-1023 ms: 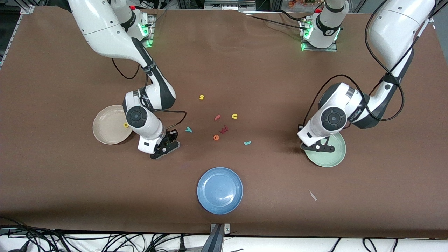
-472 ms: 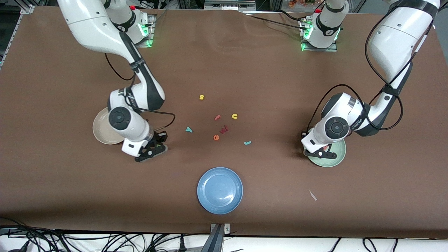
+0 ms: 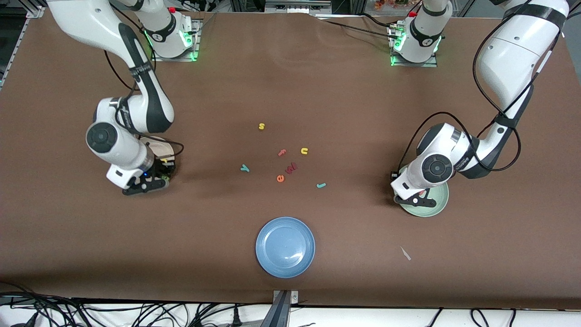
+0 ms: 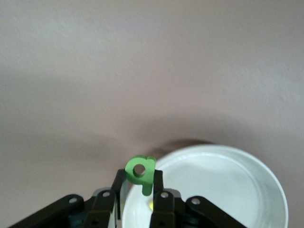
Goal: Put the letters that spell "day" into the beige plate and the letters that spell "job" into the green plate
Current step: 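Place the green q on the beige plate while the left gripper places o, then reach the right gripper to cyan y while the left gripper reaches cyan r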
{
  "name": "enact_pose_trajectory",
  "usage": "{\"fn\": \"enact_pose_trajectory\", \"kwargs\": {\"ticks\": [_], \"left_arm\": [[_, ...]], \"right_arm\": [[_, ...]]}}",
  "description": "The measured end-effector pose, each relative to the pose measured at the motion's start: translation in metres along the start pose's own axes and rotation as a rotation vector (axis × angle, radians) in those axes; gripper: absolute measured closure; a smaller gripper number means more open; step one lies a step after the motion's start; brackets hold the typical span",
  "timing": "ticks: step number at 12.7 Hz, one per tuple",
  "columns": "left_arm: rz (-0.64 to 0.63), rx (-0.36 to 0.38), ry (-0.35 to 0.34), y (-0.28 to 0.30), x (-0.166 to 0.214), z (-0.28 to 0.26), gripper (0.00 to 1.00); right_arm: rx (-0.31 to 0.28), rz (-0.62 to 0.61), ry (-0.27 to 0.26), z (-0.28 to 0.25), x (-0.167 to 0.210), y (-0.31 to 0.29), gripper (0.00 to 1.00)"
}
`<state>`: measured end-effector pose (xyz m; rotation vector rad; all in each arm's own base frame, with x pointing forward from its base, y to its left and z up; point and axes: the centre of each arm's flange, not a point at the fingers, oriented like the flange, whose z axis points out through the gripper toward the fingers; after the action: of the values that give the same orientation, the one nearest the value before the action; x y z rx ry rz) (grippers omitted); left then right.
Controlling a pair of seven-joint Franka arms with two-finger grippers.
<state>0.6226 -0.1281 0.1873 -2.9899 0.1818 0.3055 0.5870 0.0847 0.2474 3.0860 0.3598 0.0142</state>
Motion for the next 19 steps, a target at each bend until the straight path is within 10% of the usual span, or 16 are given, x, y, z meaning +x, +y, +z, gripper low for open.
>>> {"fn": "enact_pose_trajectory", "kwargs": {"ticks": [4, 11, 19], "left_arm": [[0.005, -0.005, 0.022, 0.005, 0.003, -0.016, 0.01], [0.142, -0.045, 0.065, 0.095, -0.018, -0.077, 0.0], [0.595, -0.189, 0.276, 0.207, -0.021, -0.059, 0.0]], "right_arm": [[-0.007, 0.024, 0.03, 0.026, -0.059, 0.014, 0.74], [0.023, 0.049, -0.054, -0.014, -0.02, -0.023, 0.01], [0.073, -0.207, -0.028, -0.008, 0.002, -0.126, 0.0]]}}
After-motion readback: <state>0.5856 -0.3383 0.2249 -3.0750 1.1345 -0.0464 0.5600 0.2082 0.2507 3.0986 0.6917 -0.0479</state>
